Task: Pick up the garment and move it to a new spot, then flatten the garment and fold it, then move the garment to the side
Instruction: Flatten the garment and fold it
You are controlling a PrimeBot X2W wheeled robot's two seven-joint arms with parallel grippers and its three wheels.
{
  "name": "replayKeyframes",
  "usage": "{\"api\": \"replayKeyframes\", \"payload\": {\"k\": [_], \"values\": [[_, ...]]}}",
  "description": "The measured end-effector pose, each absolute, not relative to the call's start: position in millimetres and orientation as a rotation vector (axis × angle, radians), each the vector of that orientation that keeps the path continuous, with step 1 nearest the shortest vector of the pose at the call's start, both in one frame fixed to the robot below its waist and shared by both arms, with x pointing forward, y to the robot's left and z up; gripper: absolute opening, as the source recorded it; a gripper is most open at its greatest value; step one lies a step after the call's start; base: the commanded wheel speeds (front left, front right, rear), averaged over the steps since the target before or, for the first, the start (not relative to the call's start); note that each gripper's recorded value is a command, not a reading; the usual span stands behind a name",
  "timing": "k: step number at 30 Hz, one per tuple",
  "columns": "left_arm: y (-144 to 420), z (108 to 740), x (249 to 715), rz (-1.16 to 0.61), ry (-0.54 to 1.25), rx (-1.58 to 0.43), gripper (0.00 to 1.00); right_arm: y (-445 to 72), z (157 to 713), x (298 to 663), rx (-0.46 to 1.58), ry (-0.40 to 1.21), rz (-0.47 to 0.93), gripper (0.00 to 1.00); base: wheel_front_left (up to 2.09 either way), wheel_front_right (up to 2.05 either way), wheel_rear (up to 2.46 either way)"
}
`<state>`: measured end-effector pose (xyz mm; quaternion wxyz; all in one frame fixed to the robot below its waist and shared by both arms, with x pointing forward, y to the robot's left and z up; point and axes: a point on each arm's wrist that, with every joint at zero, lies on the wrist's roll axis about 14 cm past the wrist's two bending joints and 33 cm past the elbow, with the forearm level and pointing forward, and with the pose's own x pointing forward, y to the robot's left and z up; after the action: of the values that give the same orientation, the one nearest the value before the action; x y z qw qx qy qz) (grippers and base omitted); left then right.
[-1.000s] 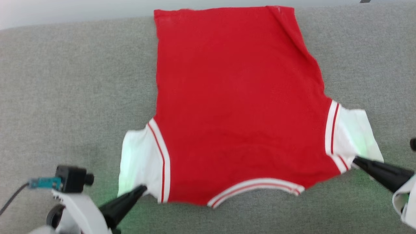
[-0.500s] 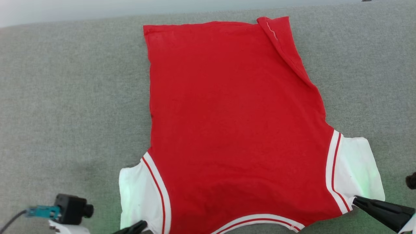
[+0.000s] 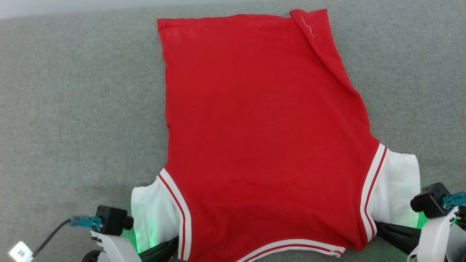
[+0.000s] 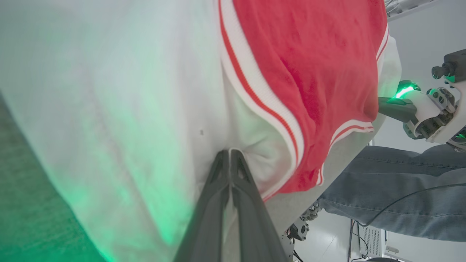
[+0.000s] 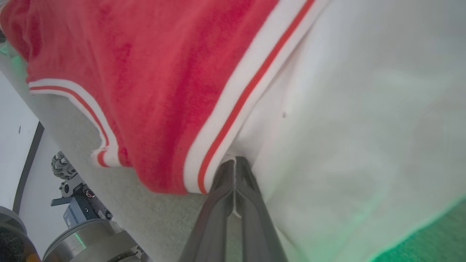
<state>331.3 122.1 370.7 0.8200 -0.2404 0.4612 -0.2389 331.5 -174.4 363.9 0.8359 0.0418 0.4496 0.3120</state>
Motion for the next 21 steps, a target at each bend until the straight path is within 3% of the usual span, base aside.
{"api": "replayKeyframes", "payload": {"k": [9,10,11,12,21], "values": [[123,354,333,-0.501,0.992,-0.5,0.0,-170,354,335,0.06,0.93,0.652,0.0,0.0,0.0,0.0],[122,354,334,-0.501,0.99,-0.499,0.0,-170,354,334,0.055,0.929,0.654,0.22,0.0,0.0,0.0],[122,353,335,-0.502,0.99,-0.499,0.0,-170,355,335,0.047,0.921,0.657,0.55,0.0,0.0,0.0],[122,353,336,-0.502,0.986,-0.499,0.0,-170,356,336,0.049,0.916,0.655,1.0,0.0,0.0,0.0],[119,358,334,-0.491,0.953,-0.505,0.0,-178,416,355,0.074,0.807,0.647,1.0,0.0,0.0,0.0]]}}
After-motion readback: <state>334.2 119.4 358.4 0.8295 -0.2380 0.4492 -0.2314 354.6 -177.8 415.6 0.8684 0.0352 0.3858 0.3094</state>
